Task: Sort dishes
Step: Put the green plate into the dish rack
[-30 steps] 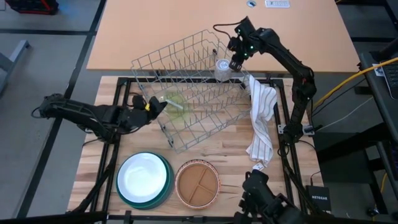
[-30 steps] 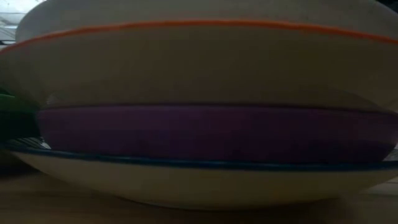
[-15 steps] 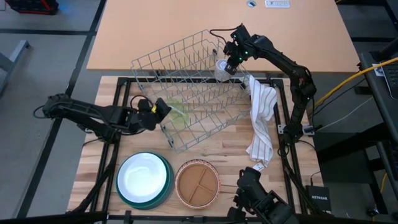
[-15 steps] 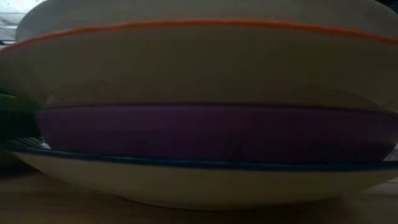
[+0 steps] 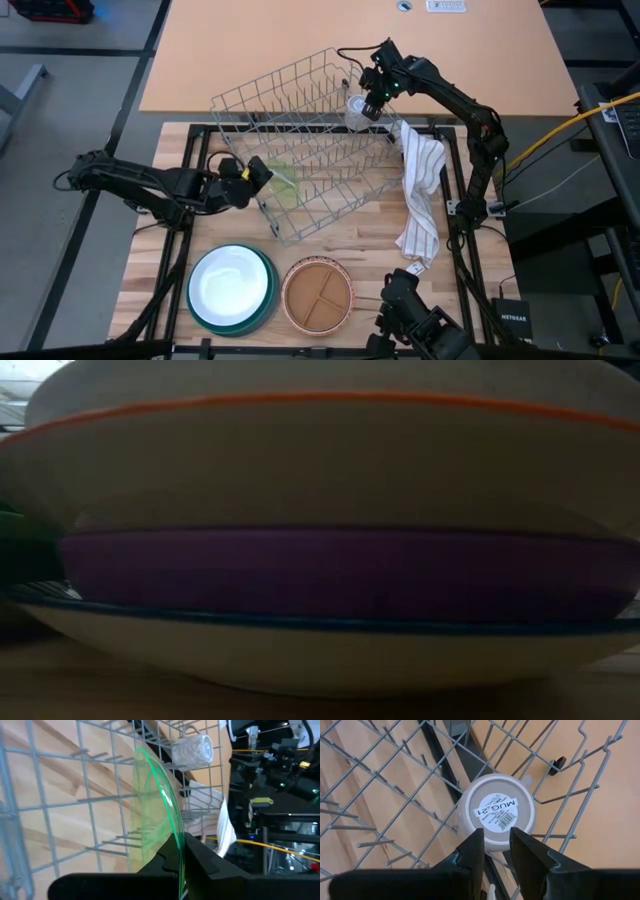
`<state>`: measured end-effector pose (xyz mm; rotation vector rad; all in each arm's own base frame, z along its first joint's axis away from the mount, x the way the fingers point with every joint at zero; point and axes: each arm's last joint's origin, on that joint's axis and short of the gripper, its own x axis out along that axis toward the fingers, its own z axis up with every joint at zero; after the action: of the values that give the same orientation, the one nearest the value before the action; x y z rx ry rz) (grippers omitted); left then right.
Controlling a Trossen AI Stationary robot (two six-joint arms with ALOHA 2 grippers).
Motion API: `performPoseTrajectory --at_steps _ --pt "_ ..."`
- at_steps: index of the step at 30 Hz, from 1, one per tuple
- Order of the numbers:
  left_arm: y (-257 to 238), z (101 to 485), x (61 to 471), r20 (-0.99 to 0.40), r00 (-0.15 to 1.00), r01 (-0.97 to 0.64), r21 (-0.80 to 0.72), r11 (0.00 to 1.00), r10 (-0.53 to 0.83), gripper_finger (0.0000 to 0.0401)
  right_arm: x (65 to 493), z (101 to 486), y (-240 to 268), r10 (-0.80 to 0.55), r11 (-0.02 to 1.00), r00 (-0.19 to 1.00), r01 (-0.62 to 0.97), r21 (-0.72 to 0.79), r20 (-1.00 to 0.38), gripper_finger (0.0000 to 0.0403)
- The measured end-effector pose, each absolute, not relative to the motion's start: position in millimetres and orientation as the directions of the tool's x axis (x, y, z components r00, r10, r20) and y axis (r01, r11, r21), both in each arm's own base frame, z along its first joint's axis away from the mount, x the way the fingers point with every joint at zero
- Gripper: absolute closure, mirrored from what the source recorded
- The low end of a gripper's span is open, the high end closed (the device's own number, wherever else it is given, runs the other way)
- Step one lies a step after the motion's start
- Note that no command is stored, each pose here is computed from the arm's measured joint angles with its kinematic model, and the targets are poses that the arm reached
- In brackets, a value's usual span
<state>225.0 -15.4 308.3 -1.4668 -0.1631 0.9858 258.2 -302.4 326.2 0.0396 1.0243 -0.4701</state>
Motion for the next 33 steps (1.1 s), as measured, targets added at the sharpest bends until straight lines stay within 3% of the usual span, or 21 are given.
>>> performPoseTrajectory --at_steps 9,21,33 --pt "-13 309 222 -0.497 0.586 -0.476 -0.850 -0.225 0.640 0.0401 258 326 -302 -0.359 0.900 0.430 0.395 -0.185 -0.829 0.0306" --pt "-2 290 246 -0.593 0.577 -0.527 -0.795 -0.299 0.561 0.0399 258 326 -302 -0.358 0.900 0.430 0.396 -0.184 -0.829 0.0306" --pt "1 294 248 -0.571 0.596 -0.557 -0.800 -0.222 0.564 0.0380 258 326 -302 -0.356 0.900 0.427 0.395 -0.182 -0.831 0.0306"
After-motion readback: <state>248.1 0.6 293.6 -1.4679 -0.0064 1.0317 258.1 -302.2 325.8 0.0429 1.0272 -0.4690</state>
